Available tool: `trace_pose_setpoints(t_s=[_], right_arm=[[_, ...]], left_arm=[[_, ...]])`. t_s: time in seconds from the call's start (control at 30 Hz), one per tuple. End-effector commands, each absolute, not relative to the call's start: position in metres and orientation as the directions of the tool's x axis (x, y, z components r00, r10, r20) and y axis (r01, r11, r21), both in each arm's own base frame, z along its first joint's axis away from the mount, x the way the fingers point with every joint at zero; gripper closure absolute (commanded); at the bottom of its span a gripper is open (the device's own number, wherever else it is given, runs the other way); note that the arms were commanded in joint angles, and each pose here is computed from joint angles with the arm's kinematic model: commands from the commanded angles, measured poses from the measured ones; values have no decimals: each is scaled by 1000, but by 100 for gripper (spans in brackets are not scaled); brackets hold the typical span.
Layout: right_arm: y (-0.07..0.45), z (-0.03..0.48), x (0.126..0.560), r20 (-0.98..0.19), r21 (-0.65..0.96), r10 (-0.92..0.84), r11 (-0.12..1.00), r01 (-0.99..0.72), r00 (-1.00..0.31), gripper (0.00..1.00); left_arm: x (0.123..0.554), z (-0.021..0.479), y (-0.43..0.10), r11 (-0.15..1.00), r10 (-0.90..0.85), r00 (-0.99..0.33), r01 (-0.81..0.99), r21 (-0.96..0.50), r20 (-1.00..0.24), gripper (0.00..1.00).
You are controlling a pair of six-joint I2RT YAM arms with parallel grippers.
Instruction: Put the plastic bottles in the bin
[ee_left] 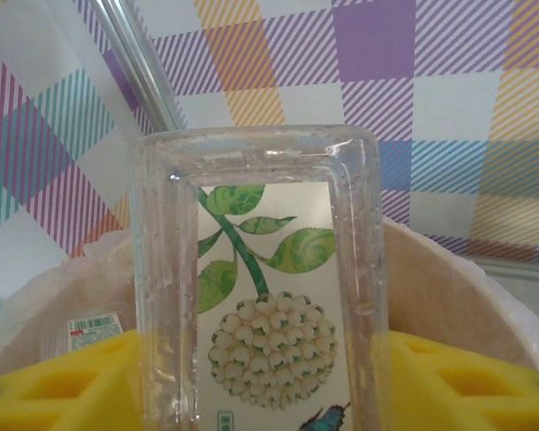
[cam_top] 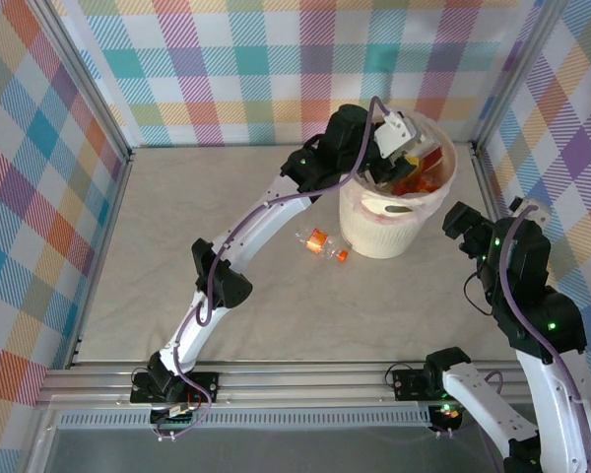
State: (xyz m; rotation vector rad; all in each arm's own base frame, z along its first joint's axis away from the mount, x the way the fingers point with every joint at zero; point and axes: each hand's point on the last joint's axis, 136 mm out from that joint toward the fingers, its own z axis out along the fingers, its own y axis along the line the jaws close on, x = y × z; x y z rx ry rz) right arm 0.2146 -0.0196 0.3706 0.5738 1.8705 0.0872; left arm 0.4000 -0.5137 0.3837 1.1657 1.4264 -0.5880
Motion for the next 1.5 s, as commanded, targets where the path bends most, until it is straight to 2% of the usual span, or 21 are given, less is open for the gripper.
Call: trace_pose_setpoints(t_s=[0.0, 0.07, 0.13, 0.43, 0.6, 0.73, 0.9, 1.13, 1.23, 1.3, 1.47], right_arm=[[-23, 369, 218, -870, 310, 417, 877, 368, -261, 0], [-22, 369, 221, -870, 308, 415, 879, 364, -265, 0], [-21, 370, 222, -871, 304, 411, 881, 361, -268, 0], [-18, 370, 228, -871, 285, 396, 890, 356, -291, 0], [-6, 368, 233, -866, 290, 382, 909, 299, -323, 0], [4, 370, 235, -866, 299, 368, 924, 240, -337, 0], [21, 372, 239, -865, 306, 338, 941, 146, -371, 0], [51, 363, 252, -837, 317, 291, 948, 24, -462, 0], [66, 359, 258, -835, 304, 253, 952, -27, -490, 0], [80, 358, 260, -839, 277, 208, 959, -66, -502, 0], [124, 350, 262, -848, 179, 58, 967, -182, -527, 0]], left_arm=[[387, 386, -522, 354, 328, 174, 889, 292, -928, 23], [386, 387, -522, 352, 326, 176, 889, 292, -929, 17], [384, 388, -523, 347, 323, 175, 892, 288, -930, 14], [375, 403, -516, 351, 305, 163, 897, 270, -938, 13], [381, 419, -502, 428, 304, 143, 863, 269, -942, 13], [386, 446, -480, 534, 281, 115, 806, 255, -953, 14], [392, 477, -437, 693, 237, 67, 688, 217, -969, 14], [378, 497, -362, 841, 112, 56, 527, 125, -992, 10], [372, 493, -322, 889, 45, 24, 455, 51, -999, 7], [367, 490, -290, 920, -16, 4, 391, -13, -1000, 0], [358, 458, -215, 970, -121, -66, 202, -132, -990, 0]])
